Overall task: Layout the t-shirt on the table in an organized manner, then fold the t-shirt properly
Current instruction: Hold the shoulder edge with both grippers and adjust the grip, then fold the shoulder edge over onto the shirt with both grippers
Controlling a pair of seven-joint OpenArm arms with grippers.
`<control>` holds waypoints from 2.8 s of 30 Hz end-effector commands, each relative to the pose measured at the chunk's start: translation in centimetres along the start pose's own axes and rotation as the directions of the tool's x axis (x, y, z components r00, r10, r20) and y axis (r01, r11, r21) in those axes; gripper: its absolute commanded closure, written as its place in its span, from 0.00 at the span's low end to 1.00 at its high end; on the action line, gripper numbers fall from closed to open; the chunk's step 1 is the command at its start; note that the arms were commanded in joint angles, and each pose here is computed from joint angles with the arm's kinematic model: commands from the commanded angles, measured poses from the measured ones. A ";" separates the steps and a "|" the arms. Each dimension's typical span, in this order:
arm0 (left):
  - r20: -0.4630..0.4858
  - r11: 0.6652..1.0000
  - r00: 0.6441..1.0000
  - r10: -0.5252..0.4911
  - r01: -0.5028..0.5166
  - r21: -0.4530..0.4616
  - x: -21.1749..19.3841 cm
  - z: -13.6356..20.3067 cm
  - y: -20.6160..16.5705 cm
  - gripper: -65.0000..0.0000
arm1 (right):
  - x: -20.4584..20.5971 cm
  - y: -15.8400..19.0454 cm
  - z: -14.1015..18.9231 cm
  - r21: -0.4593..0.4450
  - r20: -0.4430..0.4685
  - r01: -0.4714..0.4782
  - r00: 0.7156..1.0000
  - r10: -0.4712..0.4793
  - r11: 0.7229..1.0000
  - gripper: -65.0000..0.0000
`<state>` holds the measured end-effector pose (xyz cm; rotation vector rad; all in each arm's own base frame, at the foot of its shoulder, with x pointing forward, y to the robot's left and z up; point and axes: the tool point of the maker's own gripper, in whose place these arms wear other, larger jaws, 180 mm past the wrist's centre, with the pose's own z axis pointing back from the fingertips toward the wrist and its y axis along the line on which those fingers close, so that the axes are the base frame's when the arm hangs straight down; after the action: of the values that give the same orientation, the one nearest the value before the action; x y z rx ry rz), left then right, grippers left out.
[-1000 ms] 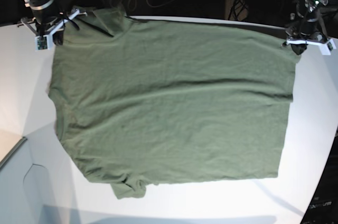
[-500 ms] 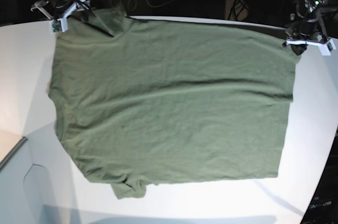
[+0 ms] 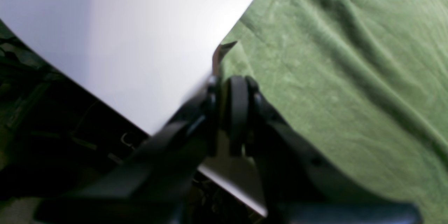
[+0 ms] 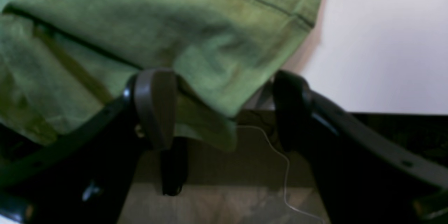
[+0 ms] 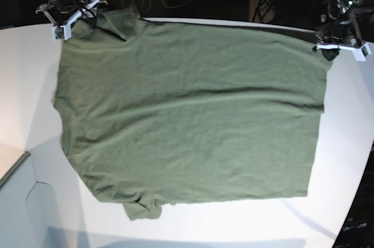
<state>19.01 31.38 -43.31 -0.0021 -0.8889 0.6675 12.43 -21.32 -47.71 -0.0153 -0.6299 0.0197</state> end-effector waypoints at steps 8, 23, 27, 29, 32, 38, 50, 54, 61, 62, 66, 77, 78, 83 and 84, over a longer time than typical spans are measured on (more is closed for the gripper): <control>0.048 1.000 0.999 -0.007 0.007 -0.009 1.6 0.2 -0.1 0.92 | 1.2 0.0 0.2 0.043 0.023 -0.032 0.999 0.031 0.999 1.00; 0.120 0.998 0.991 -0.053 0.057 -0.033 4.2 1.8 -1.2 0.92 | 6.5 -3.2 2.3 -0.072 0.153 -0.063 0.985 0.074 0.995 1.00; 0.138 0.997 0.989 -0.053 0.059 -0.041 5.0 1.6 -1.6 0.92 | 8.2 -3.2 1.7 -0.072 0.191 -0.056 0.979 0.069 0.996 1.00; 0.148 0.997 0.988 -0.049 0.057 -0.047 5.4 1.2 -2.1 0.92 | 9.4 -3.2 1.4 -0.073 0.218 -0.055 0.973 0.069 0.996 1.00; 0.165 0.997 0.986 -0.038 0.048 -0.058 6.2 0.7 -2.7 0.92 | 11.7 -3.2 0.9 -0.075 0.267 -0.048 0.961 0.067 0.996 1.00; 0.158 0.997 0.987 0.007 0.005 -0.073 6.3 -1.2 -3.4 0.92 | 15.0 -2.9 -1.5 -0.039 0.322 -0.009 0.947 0.021 0.999 1.00; 0.177 0.994 0.983 0.054 -0.036 -0.101 8.8 -4.4 -4.9 0.92 | 17.9 -4.0 -5.1 0.001 0.330 0.024 0.944 -0.023 1.000 1.00; 0.178 0.993 0.982 0.067 -0.048 -0.108 9.1 -4.9 -5.3 0.92 | 18.3 -3.9 -5.5 0.010 0.335 0.030 0.942 -0.032 0.999 1.00; 0.145 0.992 0.986 0.087 -0.073 -0.099 8.1 -5.9 -5.0 0.88 | 18.8 -3.1 -5.6 0.025 0.331 -0.023 0.944 0.013 0.999 1.00; 0.148 0.993 0.985 0.085 -0.071 -0.099 8.4 -5.9 -5.0 0.84 | 18.8 -2.9 -5.7 0.029 0.326 -0.043 0.945 0.031 0.999 0.97; 0.148 0.994 0.986 0.076 -0.063 -0.091 8.7 -6.0 -4.5 0.57 | 18.4 -1.8 -6.0 0.052 0.308 -0.094 0.949 0.074 0.994 0.72; 0.156 0.997 0.987 0.037 -0.026 -0.071 7.9 -3.8 -3.1 0.44 | 18.4 -5.2 -3.5 -0.045 0.348 -0.026 0.936 0.040 0.999 0.46; 0.140 0.998 0.989 0.037 -0.028 -0.064 7.2 -3.8 -2.8 0.44 | 18.0 -5.3 -3.3 -0.051 0.344 -0.027 0.938 0.043 0.998 0.46; 0.045 0.998 0.997 0.058 -0.057 -0.026 3.0 -4.4 -1.3 0.44 | 16.3 -5.3 -3.2 -0.051 0.311 -0.029 0.949 0.044 0.998 0.46; 0.039 0.998 0.997 0.060 -0.059 -0.024 2.8 -4.4 -1.2 0.44 | 16.2 -5.3 -3.2 -0.051 0.309 -0.029 0.950 0.043 0.998 0.46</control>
<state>23.23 32.25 -45.16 -0.0460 -0.8829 0.7285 26.48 -25.96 -42.08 -0.0627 -0.8885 0.0397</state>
